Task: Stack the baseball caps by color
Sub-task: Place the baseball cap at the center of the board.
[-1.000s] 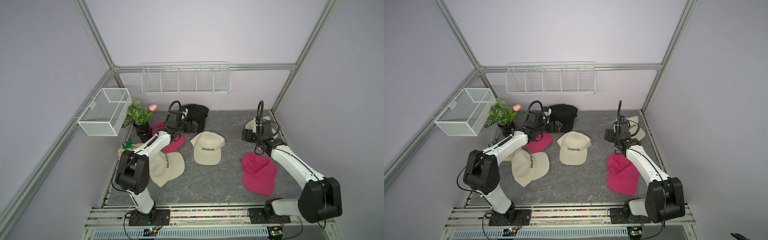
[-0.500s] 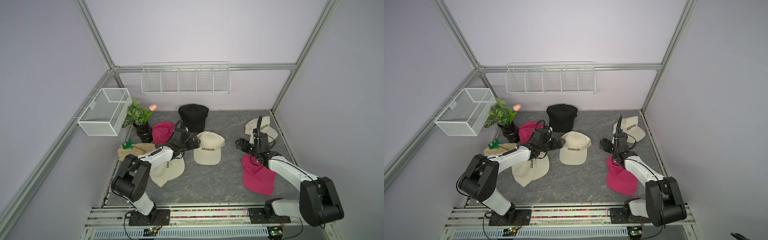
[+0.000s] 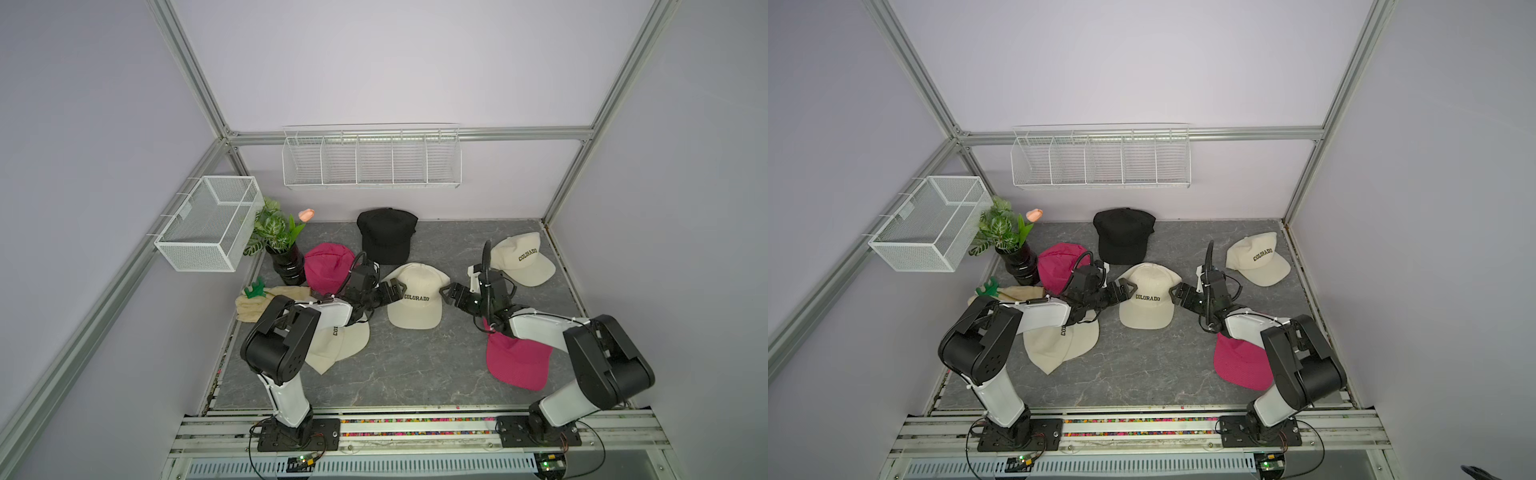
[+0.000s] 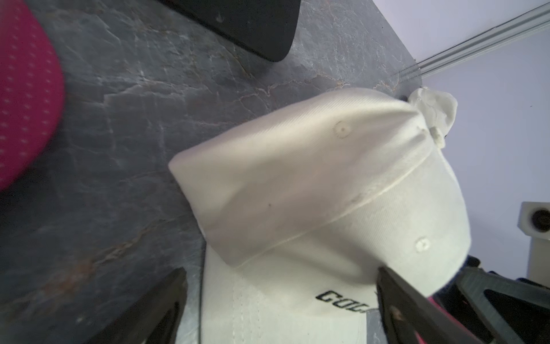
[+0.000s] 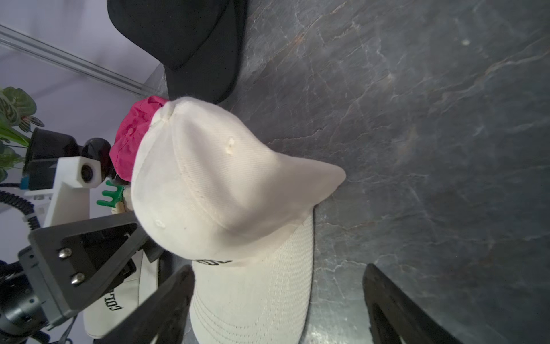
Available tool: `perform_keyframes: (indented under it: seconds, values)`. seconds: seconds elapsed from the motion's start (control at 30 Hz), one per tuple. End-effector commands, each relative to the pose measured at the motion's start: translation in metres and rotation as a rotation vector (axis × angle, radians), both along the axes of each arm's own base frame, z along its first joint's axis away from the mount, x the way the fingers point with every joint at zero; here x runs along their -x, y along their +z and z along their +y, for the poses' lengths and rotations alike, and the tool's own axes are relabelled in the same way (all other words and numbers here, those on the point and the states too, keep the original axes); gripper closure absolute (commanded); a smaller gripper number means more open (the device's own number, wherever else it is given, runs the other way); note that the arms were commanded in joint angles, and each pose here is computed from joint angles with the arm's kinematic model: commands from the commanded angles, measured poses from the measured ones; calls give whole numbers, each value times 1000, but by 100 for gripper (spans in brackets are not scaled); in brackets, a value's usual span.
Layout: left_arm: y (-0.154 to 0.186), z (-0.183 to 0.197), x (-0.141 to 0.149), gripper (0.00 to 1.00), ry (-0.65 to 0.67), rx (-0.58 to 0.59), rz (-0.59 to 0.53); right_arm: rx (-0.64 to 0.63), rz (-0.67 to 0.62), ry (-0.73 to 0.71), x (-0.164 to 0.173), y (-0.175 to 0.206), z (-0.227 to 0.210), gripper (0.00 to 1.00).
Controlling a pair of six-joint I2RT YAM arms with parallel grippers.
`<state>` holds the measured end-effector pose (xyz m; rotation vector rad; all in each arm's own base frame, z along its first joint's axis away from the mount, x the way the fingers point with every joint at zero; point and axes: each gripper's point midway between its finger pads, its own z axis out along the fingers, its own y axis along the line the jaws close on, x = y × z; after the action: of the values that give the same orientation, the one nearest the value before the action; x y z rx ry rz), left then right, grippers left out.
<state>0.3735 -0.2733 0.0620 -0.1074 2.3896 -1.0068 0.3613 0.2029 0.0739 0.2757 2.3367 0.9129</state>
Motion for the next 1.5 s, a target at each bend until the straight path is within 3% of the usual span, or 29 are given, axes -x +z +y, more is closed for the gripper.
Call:
perform_keyframes:
  seconds: [0.0, 0.47, 0.67, 0.9, 1.23, 1.3, 1.47]
  values:
    - [-3, -14, 1, 0, -13, 81, 30, -70, -24, -30, -8, 6, 12, 11]
    - [-3, -27, -21, 0, -19, 61, 28, -44, -78, 1, -46, 1, 37, 11]
    - [4, -15, -36, 0, 14, -22, -10, -41, -69, -45, -50, -2, 32, 11]
    - [31, 7, -33, 0, 58, -100, -47, -26, -112, -88, -43, 17, 16, 11]
    - [68, 70, -21, 0, 231, -346, -77, -62, -157, -75, -35, 40, 9, 11]
    - [70, 85, -17, 0, 265, -429, -60, -90, -182, -21, -34, 50, 18, 11]
    - [93, 161, 2, 0, 516, -696, -35, -143, -200, 145, -20, 66, 47, 10]
